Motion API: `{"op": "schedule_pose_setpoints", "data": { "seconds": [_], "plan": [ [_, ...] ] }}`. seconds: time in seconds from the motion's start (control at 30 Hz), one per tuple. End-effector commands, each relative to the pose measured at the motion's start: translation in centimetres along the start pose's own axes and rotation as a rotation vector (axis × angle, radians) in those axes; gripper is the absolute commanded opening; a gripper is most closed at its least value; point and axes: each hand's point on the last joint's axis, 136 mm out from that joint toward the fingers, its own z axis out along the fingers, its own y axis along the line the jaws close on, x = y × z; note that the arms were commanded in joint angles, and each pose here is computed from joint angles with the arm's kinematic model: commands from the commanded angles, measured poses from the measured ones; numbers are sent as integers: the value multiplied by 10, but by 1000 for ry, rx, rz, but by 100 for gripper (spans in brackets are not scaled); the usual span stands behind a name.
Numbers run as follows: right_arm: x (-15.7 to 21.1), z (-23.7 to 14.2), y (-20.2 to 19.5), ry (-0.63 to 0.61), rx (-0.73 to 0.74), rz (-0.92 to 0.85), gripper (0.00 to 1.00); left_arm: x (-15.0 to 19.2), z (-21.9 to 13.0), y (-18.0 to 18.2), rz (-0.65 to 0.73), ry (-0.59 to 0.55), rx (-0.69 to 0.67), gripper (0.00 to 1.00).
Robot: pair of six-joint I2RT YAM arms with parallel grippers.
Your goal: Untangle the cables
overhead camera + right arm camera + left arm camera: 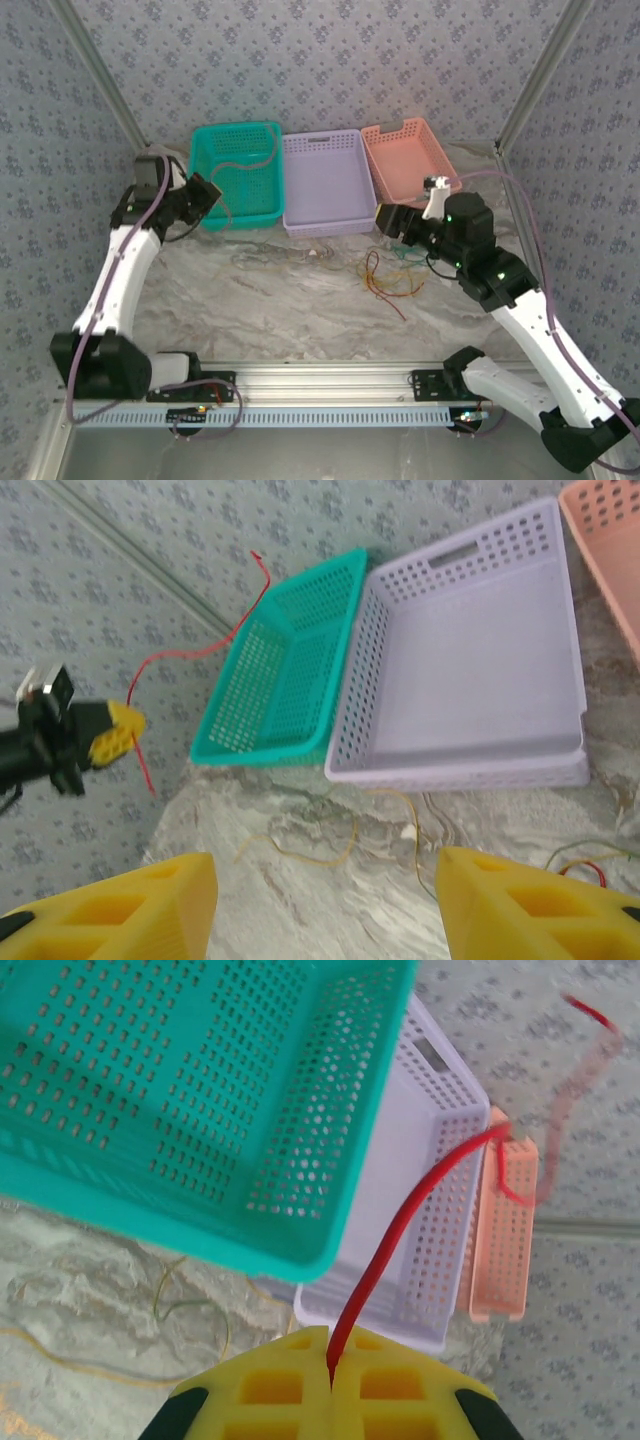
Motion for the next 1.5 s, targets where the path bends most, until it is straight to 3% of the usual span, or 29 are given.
{"op": "schedule_pose_setpoints", "data": {
  "seconds": [0.0,0.3,0.53,0.67,0.8,1.0,1.23,1.33,1.47],
  "plan": [
    [20,7,-6,38,40,-42,61,-24,23,-23,-11,33,71,0],
    [32,29,26,82,-26,-108,61,-47,107,30,-42,82,-138,0],
    [-6,27,101,-25,-202,-244,62,-49,122,54,-52,65,-218,0],
    [-9,35,126,-9,-227,-289,61,-51,132,49,-36,73,-176,0],
    [3,42,128,14,-211,-308,61,-51,129,28,47,81,-160,41],
    [26,46,83,37,-82,-258,61,-65,78,-18,201,-84,-148,51],
    [66,45,7,89,95,-145,60,-46,25,-35,291,-176,-169,47],
    [80,38,-30,108,213,-73,57,-13,5,-43,328,-156,-132,45],
    [112,29,-96,185,431,30,53,79,-1,-53,456,-34,-44,44]
  ]
}}
